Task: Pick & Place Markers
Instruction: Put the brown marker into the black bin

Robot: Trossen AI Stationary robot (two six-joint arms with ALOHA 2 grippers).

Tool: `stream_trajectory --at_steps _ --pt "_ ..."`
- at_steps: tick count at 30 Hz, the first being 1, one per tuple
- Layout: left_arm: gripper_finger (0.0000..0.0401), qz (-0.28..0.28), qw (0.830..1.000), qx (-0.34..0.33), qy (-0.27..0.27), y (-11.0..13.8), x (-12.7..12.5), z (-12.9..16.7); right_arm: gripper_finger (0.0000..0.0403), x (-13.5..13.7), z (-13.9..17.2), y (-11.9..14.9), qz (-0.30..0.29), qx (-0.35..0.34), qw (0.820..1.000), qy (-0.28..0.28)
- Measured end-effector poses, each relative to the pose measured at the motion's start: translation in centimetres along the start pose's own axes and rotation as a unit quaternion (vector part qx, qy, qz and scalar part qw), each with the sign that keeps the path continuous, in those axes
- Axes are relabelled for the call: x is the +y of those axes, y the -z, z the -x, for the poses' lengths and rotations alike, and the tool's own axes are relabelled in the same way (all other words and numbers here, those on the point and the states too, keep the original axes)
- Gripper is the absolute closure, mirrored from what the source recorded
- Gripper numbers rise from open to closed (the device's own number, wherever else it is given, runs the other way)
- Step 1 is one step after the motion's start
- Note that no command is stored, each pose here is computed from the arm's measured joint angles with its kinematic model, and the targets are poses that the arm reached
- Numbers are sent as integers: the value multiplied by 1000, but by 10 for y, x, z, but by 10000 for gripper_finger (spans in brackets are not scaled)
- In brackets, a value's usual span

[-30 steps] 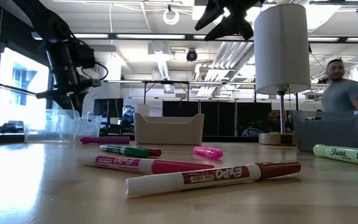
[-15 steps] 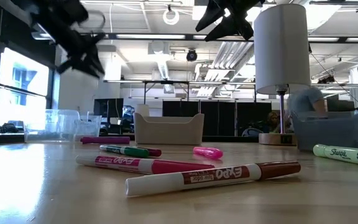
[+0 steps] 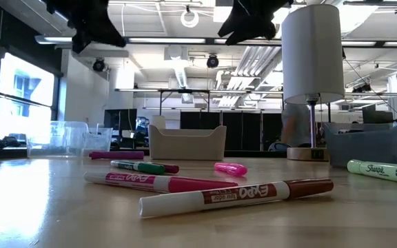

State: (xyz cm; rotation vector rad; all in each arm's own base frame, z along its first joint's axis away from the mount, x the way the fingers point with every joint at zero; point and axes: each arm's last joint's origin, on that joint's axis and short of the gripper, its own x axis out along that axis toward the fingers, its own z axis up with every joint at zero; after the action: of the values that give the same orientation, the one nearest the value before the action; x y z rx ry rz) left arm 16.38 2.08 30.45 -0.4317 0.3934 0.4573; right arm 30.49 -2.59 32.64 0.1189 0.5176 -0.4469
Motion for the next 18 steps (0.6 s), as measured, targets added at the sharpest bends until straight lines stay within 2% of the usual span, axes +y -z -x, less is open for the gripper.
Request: stream_trajectory --at_steps 3,5,7,11,15,16,18 --pt "396 -45 997 52 38 20 -19 -12 211 1 0 2 6 15 999 -29" --pt "395 -96 988 93 72 31 -30 -19 216 3 0 5 7 36 997 -67" --pt "398 -138 979 122 87 41 -39 -27 230 5 -1 9 4 55 996 -74" --pt "400 -209 962 143 96 58 -54 -39 289 18 5 20 25 87 993 -70" --pt "400 -273 943 137 133 66 -68 -37 378 38 16 31 27 114 990 -76" --pt "400 -286 938 134 143 67 -71 -35 390 44 20 34 23 119 989 -80" --pt "401 -310 928 134 157 70 -74 -30 389 58 25 40 18 119 990 -79"
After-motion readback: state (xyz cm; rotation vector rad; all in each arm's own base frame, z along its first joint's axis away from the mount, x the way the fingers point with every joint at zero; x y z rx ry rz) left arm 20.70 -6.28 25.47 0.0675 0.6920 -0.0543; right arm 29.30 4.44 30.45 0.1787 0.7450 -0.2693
